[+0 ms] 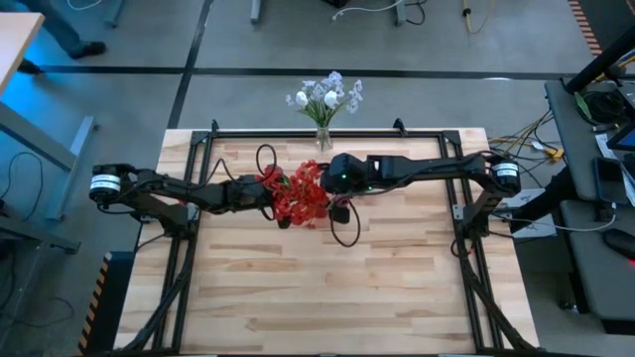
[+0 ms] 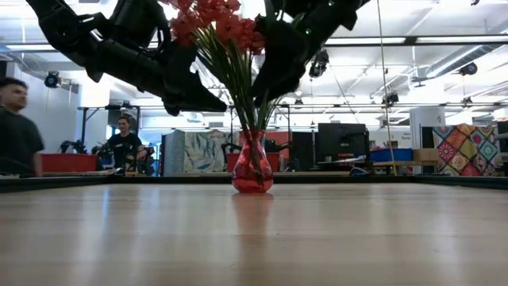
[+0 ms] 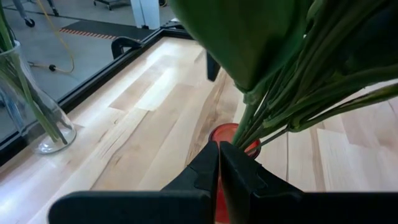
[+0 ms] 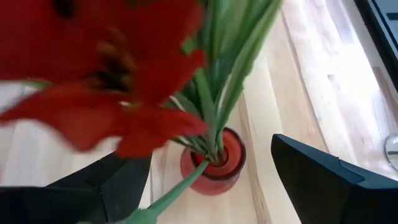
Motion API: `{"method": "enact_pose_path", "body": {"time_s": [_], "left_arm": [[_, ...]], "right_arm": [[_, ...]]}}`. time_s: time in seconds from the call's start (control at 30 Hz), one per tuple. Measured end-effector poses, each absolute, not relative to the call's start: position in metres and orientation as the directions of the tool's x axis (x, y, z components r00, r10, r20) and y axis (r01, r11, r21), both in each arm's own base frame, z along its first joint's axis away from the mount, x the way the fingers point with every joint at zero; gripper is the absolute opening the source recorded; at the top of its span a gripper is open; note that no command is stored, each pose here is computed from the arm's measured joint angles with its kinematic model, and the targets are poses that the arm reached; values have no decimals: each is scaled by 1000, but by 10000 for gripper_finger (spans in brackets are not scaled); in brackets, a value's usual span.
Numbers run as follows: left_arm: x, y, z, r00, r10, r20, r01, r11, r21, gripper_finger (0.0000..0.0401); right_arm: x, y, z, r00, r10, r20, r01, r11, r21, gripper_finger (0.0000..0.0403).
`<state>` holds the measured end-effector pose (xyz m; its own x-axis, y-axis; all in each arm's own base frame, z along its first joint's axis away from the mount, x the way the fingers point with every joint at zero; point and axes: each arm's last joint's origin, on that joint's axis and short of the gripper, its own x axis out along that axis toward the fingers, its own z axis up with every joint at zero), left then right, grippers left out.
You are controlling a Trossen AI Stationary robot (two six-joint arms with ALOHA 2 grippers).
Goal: Sort flowers into vase by color
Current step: Adjust the red flower vase
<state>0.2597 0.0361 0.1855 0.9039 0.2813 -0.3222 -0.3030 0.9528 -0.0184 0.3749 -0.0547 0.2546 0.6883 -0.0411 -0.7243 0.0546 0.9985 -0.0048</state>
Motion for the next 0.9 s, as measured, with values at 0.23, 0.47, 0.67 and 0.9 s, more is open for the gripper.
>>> {"method": "enact_pose_path", "body": {"time_s": [0.23, 0.47, 0.67, 0.9], "left_arm": [[260, 36, 185, 902, 281, -326, -303, 953, -17, 0], [259, 36, 184, 900, 281, -333, -304, 953, -16, 0], [259, 36, 184, 900, 281, -333, -303, 953, -17, 0], [259, 36, 184, 900, 281, -332, -303, 953, -17, 0]], "right_arm": [[373, -51, 258, 662, -31, -749, 20, 1000, -24, 309], [360, -50, 256, 557, -17, -830, 20, 1000, -7, 308], [348, -48, 272, 564, -22, -826, 21, 1000, -12, 302], [334, -47, 288, 589, -42, -807, 32, 999, -29, 300]]}}
